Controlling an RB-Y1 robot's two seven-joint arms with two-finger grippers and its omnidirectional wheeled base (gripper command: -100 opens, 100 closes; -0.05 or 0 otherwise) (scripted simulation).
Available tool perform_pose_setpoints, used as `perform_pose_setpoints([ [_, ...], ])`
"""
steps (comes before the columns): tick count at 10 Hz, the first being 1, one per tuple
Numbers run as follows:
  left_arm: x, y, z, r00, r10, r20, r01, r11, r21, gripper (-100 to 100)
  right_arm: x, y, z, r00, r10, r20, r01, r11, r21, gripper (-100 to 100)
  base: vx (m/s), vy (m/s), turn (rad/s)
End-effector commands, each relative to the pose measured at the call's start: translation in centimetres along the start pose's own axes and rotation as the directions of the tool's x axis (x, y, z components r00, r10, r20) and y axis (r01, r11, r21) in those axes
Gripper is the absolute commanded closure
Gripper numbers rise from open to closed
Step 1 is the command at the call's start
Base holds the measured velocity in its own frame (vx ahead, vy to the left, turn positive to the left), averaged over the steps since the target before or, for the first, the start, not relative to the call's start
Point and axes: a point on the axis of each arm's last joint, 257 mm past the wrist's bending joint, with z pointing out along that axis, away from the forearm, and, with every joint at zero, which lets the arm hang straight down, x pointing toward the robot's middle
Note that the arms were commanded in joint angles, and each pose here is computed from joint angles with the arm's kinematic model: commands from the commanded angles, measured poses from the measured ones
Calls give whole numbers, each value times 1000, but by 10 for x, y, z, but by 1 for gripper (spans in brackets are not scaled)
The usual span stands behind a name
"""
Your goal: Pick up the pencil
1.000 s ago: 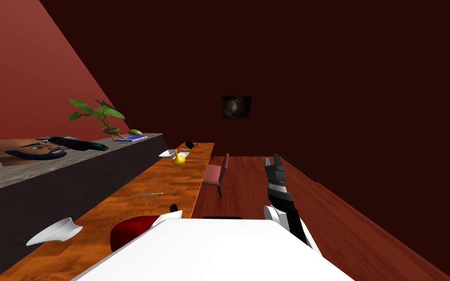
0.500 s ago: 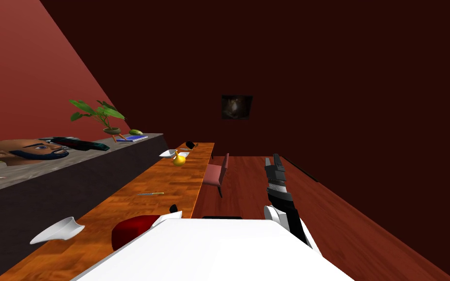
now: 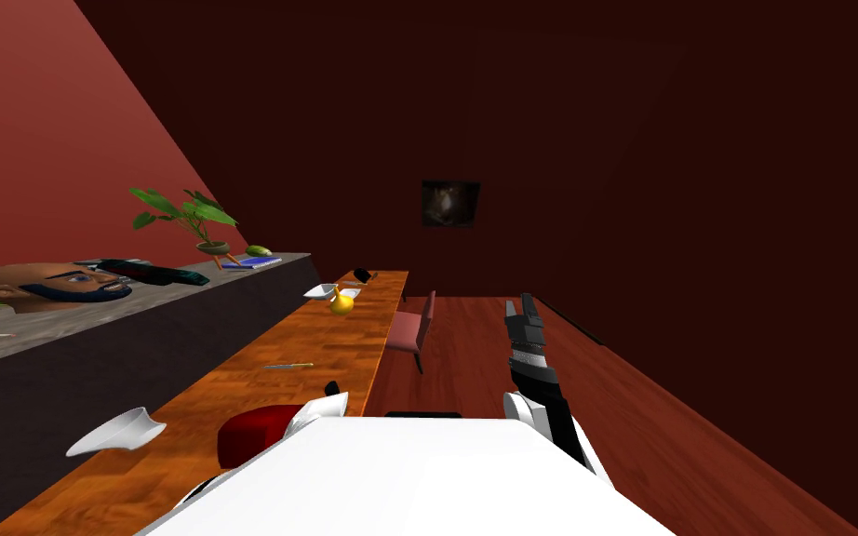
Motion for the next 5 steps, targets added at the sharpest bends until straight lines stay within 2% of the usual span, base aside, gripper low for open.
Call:
perform_pose_setpoints([
  [1,-3,-6,-5,1000,1,-1,-1,1000,-2,100,0,0,0,1000,0,0,0,1000,0,0,-52,-26,-2],
  [3,-6,-13,-9,1000,1,-1,-1,1000,-2,100,0,0,0,1000,0,0,0,1000,0,0,-28,-12,0],
  [4,-4,-9,-7,1000,-1,-1,1,1000,1,100,0,0,0,1000,0,0,0,1000,0,0,-14,-6,0],
  [5,-4,-9,-7,1000,-1,-1,1,1000,-1,0,0,0,0,1000,0,0,0,1000,0,0,0,0,0],
])
